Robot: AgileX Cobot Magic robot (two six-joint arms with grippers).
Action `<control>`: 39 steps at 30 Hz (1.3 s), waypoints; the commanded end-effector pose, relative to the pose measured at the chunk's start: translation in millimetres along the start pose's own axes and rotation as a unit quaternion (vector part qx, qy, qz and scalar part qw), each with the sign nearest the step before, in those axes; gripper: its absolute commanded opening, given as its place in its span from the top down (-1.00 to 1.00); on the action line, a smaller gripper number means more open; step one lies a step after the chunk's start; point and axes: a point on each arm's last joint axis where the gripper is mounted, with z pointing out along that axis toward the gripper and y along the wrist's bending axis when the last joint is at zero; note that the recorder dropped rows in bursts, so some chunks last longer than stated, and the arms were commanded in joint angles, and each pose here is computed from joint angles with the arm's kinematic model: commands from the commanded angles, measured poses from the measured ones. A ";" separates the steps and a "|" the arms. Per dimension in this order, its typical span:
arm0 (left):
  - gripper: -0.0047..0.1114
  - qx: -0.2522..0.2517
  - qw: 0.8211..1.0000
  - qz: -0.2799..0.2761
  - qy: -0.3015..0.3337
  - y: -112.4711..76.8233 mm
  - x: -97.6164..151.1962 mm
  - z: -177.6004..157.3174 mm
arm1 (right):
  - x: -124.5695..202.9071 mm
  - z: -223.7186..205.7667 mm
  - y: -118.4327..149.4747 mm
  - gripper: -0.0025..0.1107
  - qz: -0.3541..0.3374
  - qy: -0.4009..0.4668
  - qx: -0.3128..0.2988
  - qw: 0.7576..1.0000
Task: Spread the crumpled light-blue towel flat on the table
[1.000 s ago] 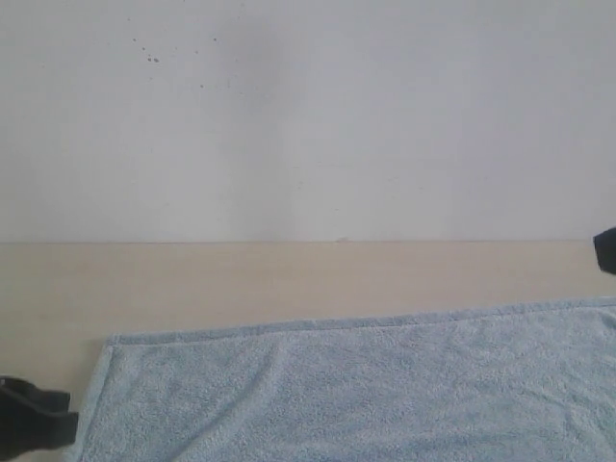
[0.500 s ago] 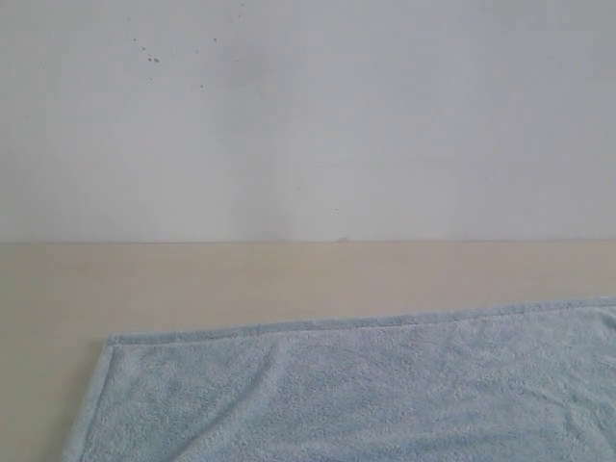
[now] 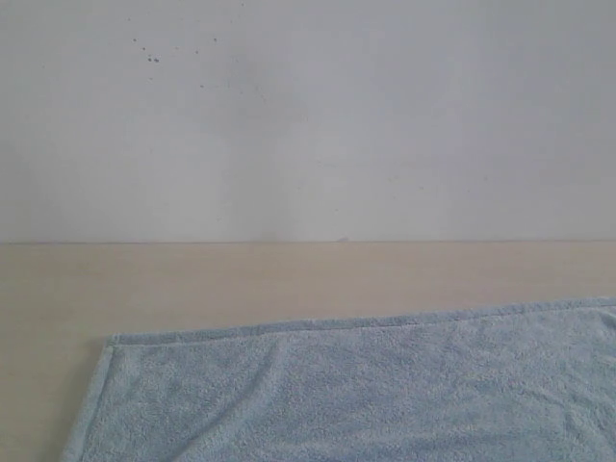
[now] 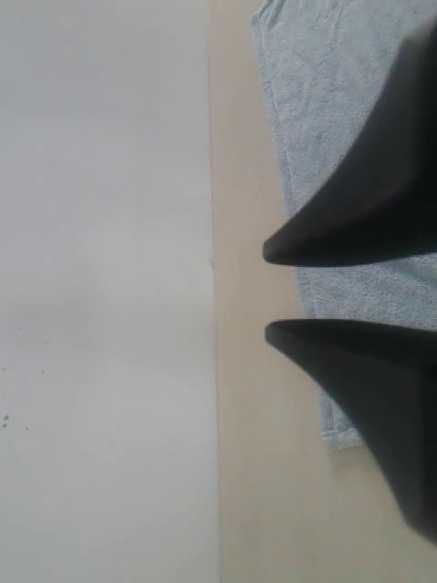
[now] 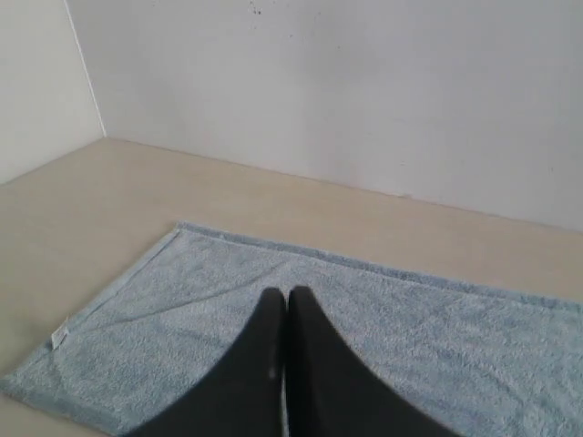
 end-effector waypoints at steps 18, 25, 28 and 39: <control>0.54 -0.003 1.000 0.000 0.023 1.1 7.7 -5.2 | 15.3 -1.1 0.6 0.96 0.039 0.018 -0.007 0.999; 0.54 -0.003 1.000 0.000 0.023 1.1 7.7 -5.2 | 17.1 0.5 0.0 0.96 0.039 0.021 -0.006 0.999; 0.54 -0.003 1.000 0.000 0.023 1.1 7.7 -5.2 | 28.0 11.0 -3.3 0.96 0.042 0.033 0.005 0.999; 0.54 -0.004 1.000 0.001 0.023 1.2 7.8 -5.2 | 69.4 63.5 -30.1 0.96 0.039 -0.119 0.079 0.989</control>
